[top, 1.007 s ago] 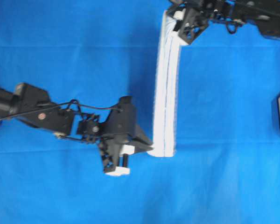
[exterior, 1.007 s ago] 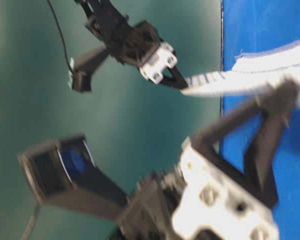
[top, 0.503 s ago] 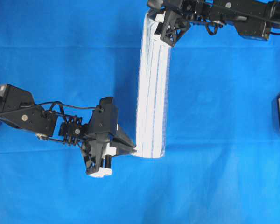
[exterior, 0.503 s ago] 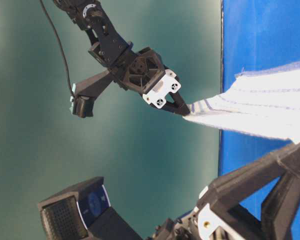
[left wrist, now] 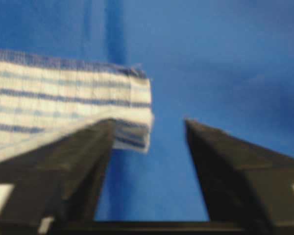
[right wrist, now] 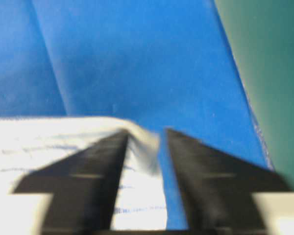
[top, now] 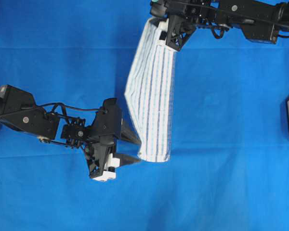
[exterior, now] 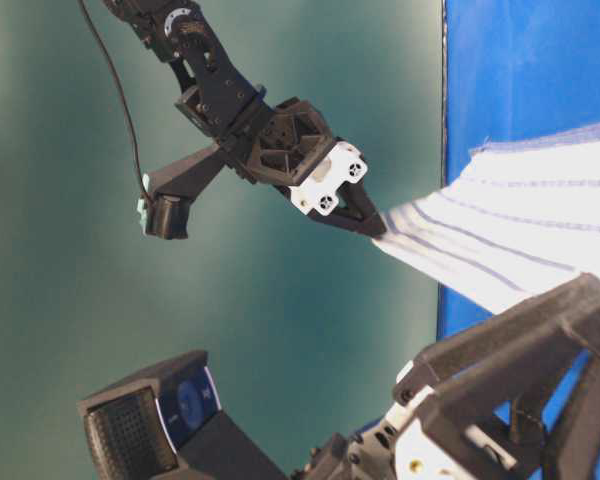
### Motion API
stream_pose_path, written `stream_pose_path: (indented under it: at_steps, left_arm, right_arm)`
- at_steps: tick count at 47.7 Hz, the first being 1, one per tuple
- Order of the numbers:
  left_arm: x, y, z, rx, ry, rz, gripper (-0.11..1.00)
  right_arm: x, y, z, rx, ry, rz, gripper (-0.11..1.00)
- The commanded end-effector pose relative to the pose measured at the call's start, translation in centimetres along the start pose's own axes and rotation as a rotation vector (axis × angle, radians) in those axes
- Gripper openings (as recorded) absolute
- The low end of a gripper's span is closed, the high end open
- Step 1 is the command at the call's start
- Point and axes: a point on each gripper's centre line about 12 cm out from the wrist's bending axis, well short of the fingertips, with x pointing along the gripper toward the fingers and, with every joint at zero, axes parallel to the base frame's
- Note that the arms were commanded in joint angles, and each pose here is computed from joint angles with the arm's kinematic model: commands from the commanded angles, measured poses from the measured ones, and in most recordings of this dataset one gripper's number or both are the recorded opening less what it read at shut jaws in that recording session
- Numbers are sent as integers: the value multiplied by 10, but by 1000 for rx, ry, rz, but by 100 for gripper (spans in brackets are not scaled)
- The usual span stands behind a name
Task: Fold the blue towel.
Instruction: 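Lay the strip down lengthwise and open both grippers, then withdraw both grippers to the sides, then move both grippers to the strip's far end and grasp its corners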
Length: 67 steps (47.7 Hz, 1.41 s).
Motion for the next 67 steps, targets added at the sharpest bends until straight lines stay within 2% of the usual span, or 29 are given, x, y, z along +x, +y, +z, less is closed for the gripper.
stream_pose_path:
  at_steps: [1, 3, 7, 12, 17, 22, 31, 41, 49, 54, 67]
  left_arm:
    - [-13, -3, 21, 2, -46, -7, 58]
    - [-20, -1, 25, 1, -36, 0, 63]
    - [-35, 2, 31, 0, -18, 14, 72]
    - [-58, 10, 38, 3, -2, 40, 72]
    - [-79, 19, 44, 37, -25, 60, 72]
    - [-104, 29, 54, 92, -96, 86, 72]
    - [-141, 52, 56, 153, -243, 152, 72]
    - [-174, 63, 46, 176, -365, 200, 72]
    - [-186, 64, 31, 177, -424, 205, 72]
    - [-187, 64, 29, 178, -433, 205, 72]
    - [-184, 68, 34, 173, -444, 218, 72]
  right_arm:
    - [-20, -5, 20, -1, -68, -14, 56]
    - [-24, -6, 22, -1, -75, -16, 63]
    - [-37, -7, 27, 0, -101, -21, 56]
    - [-53, -5, 29, -2, -126, -20, 51]
    - [-72, 1, 30, -8, -156, -9, 52]
    - [-94, 12, 25, -8, -190, 15, 52]
    - [-138, 41, 10, -2, -323, 102, 52]
    - [-184, 73, -11, 41, -476, 237, 52]
    - [-192, 89, -29, 59, -501, 310, 52]
    - [-190, 90, -33, 74, -493, 318, 52]
    - [-190, 87, -29, 68, -505, 306, 54]
